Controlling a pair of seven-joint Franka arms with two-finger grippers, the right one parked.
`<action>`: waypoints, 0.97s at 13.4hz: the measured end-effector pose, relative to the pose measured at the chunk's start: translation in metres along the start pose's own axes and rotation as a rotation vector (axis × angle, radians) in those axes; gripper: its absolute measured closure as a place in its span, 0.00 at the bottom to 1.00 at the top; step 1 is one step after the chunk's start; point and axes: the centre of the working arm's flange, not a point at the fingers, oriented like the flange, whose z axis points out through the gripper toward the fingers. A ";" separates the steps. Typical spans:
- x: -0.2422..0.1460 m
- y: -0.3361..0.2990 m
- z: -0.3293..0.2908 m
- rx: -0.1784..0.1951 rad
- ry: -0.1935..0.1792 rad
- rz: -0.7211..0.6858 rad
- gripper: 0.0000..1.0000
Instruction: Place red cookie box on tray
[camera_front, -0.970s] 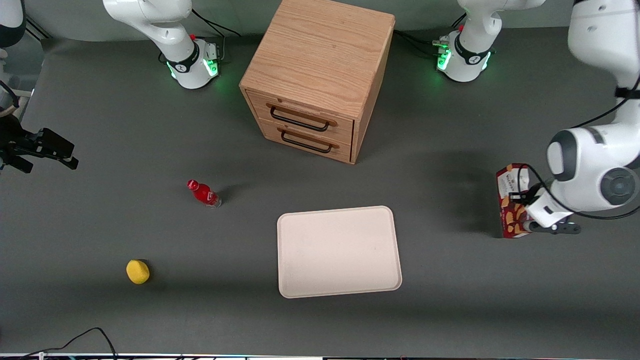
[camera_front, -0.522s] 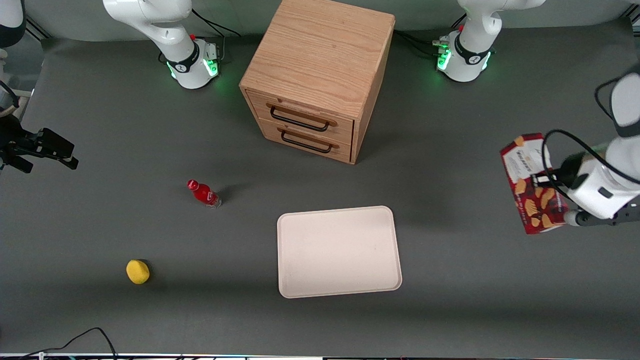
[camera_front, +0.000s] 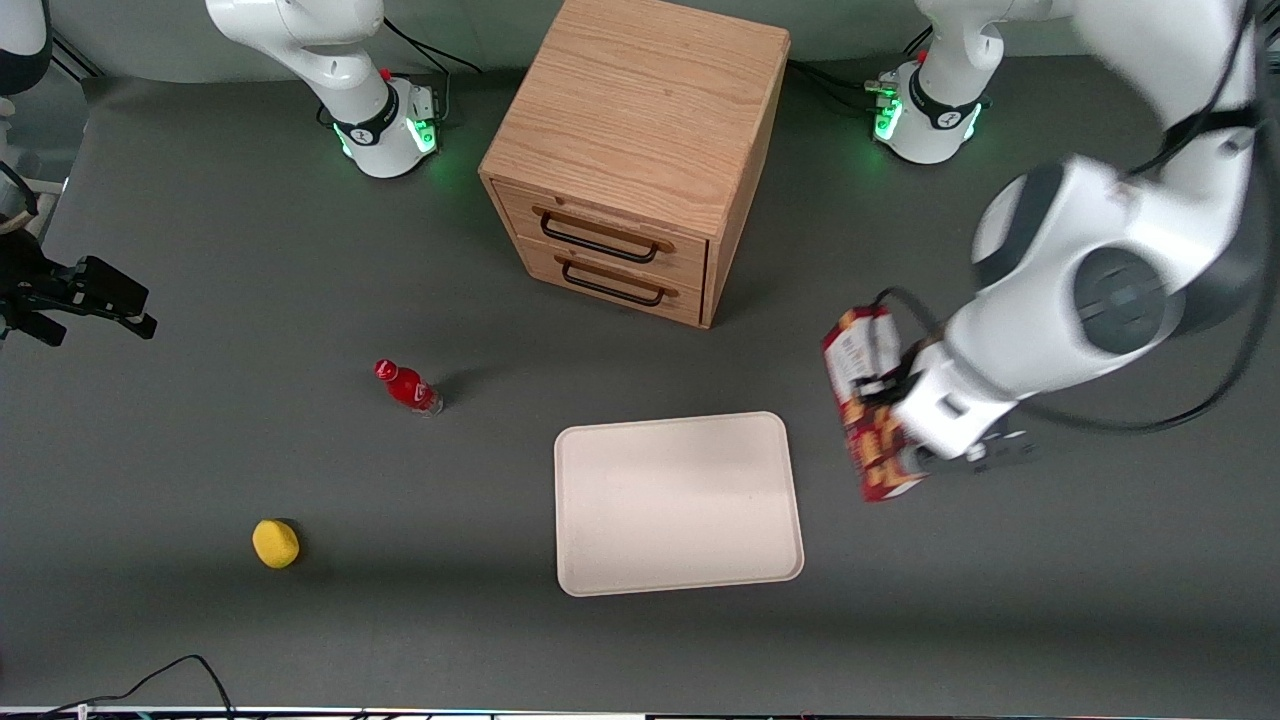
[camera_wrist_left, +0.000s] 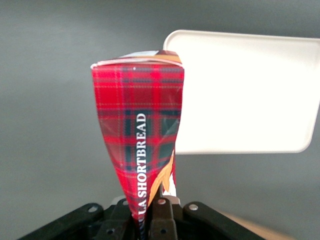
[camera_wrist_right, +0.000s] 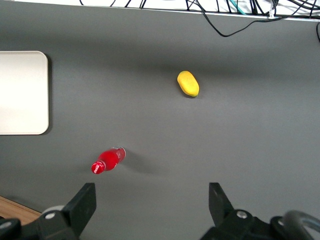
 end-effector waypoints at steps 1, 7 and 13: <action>0.007 0.014 0.038 0.003 0.020 -0.005 0.91; 0.021 0.032 0.190 -0.030 0.110 0.046 0.91; 0.029 0.013 0.171 0.024 0.085 -0.027 0.44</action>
